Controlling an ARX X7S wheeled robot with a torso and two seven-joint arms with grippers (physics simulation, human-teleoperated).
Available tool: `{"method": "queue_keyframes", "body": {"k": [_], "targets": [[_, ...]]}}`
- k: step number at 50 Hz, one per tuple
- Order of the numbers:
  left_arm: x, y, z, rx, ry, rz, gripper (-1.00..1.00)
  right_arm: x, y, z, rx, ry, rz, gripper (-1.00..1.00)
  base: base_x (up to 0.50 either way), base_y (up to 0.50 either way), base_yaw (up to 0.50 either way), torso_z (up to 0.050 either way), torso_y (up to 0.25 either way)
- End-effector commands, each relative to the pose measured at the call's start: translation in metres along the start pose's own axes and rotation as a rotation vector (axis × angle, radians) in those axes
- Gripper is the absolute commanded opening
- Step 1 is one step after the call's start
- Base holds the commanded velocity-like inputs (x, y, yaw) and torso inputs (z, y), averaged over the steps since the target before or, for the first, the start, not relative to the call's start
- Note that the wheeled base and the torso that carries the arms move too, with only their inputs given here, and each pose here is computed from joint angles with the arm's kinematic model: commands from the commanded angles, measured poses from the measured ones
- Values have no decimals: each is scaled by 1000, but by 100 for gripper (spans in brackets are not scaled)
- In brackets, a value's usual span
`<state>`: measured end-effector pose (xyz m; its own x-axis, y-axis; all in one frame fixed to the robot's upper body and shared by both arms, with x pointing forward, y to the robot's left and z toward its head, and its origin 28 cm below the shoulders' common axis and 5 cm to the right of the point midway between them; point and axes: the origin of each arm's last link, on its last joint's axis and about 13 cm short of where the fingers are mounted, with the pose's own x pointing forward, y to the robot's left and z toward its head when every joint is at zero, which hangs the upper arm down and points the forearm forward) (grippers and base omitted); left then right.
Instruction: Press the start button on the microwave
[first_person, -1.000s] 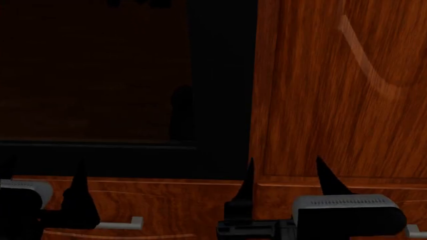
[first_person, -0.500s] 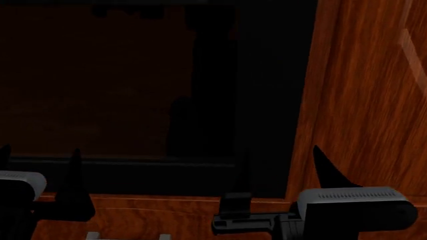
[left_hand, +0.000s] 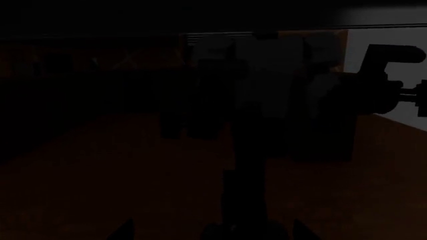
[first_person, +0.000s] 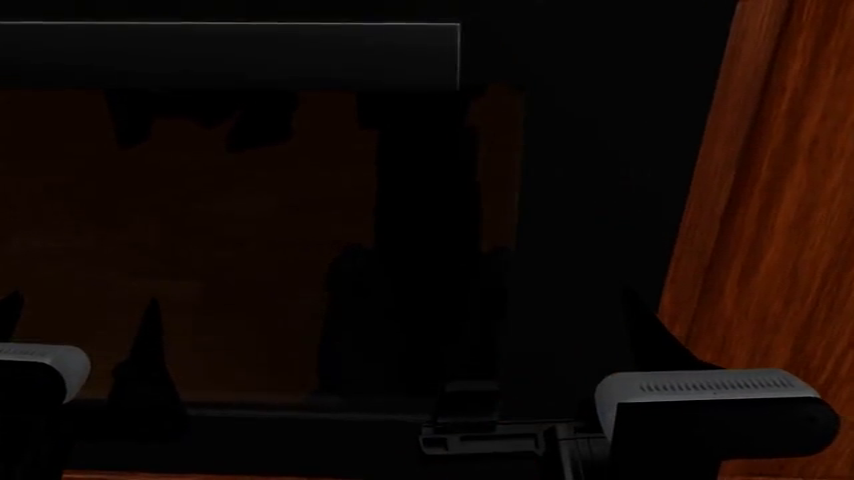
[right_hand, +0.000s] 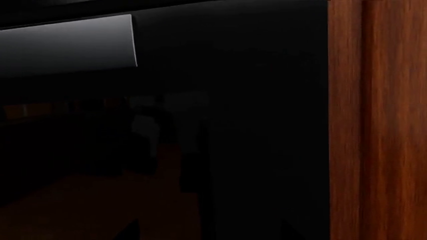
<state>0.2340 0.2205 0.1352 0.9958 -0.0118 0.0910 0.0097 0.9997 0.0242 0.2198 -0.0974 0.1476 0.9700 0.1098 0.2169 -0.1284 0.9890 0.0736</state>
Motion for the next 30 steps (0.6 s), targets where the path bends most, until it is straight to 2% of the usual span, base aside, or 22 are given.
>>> {"method": "queue_keyframes", "body": {"k": [1, 10, 15, 19, 30], "targets": [[-1, -1, 0, -6, 2, -2, 100, -1, 0, 1, 8, 5, -8, 100, 31, -289, 0, 0, 0], [-2, 0, -2, -9, 4, 1, 100, -2, 0, 0, 10, -2, -3, 100, 132, -302, 0, 0, 0], [-1, 0, -2, -11, 5, 2, 100, -2, 1, 1, 10, -5, 10, 100, 0, 0, 0, 0, 0], [-2, 0, -1, -13, 5, 3, 100, -1, 1, 1, 13, -2, 0, 100, 397, 0, 0, 0, 0], [-2, 0, 0, -13, 5, 3, 100, -7, 3, 8, -6, -36, -6, 100, 0, 0, 0, 0, 0]]}}
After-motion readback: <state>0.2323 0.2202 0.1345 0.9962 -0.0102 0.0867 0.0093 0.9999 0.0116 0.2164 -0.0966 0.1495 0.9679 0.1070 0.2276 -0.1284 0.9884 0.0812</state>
